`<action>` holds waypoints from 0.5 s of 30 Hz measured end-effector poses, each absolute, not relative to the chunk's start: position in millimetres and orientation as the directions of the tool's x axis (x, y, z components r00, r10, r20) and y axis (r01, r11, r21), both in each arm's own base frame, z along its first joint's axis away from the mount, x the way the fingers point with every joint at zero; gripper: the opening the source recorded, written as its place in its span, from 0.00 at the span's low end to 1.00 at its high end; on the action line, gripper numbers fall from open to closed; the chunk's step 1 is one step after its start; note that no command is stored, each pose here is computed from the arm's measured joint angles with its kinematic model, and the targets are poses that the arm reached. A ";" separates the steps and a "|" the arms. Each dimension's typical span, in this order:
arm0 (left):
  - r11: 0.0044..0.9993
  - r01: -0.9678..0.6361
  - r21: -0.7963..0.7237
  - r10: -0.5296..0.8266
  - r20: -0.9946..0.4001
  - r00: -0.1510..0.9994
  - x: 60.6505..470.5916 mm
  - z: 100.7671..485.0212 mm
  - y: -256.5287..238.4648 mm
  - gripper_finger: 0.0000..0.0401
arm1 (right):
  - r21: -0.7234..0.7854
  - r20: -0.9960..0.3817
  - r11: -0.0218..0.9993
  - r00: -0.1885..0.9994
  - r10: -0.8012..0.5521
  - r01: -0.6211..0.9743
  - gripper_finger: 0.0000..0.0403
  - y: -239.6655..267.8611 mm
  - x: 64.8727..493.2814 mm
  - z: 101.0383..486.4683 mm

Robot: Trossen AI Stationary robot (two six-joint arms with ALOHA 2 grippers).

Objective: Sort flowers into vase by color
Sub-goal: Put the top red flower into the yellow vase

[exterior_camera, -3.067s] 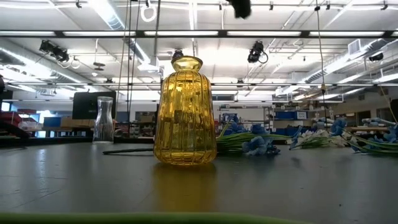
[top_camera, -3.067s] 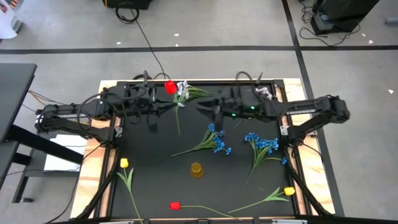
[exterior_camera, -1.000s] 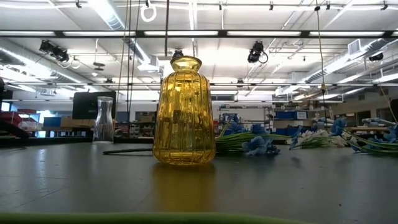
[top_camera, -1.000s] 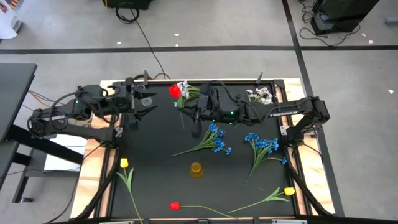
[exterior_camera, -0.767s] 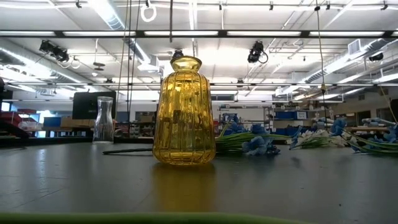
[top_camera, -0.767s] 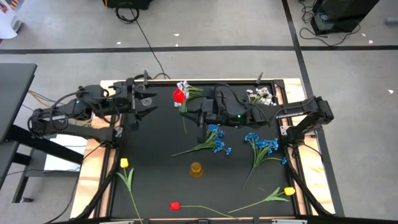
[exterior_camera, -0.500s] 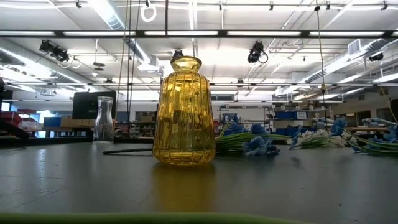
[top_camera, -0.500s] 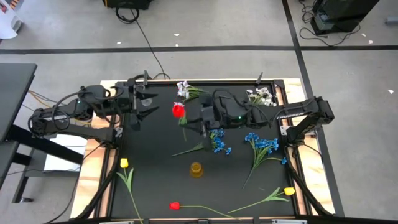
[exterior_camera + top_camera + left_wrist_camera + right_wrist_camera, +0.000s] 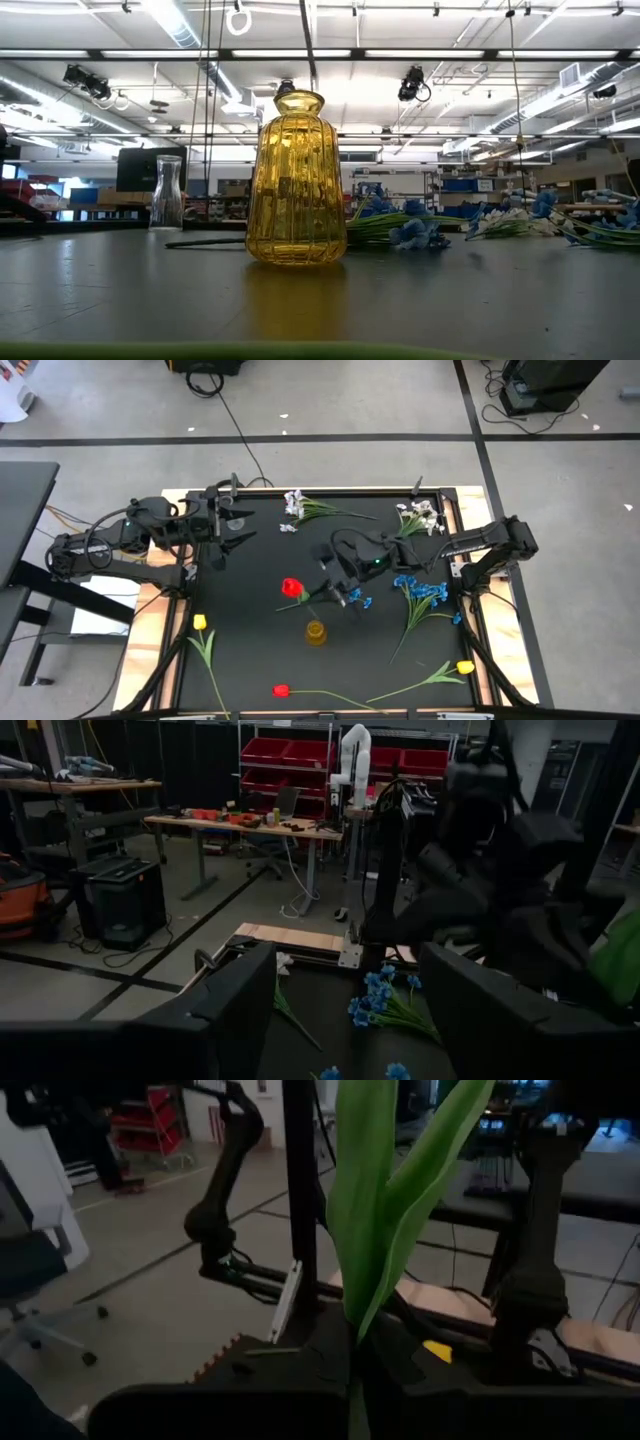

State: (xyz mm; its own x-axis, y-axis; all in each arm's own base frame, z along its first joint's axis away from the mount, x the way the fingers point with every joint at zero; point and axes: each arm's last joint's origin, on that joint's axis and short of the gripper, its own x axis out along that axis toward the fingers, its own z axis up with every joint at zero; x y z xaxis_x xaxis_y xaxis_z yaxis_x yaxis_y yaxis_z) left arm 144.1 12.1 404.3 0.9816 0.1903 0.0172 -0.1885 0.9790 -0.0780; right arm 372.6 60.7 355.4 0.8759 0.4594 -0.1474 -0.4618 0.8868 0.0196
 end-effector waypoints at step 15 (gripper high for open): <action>0.979 -0.188 -0.078 0.190 0.017 0.982 144.1 404.3 12.1 0.63 | 0.004 0.004 0.897 0.897 0.443 -0.443 0.03 71.9 368.2 324.2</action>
State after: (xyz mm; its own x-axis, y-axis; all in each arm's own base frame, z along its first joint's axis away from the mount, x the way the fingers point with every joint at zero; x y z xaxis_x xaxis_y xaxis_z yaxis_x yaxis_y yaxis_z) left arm 144.1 12.1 404.3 0.9816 0.1903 0.0172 -0.1885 0.9790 -0.0776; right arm 368.2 71.9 324.2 0.8966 0.4428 0.0043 -0.4428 0.8966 0.0042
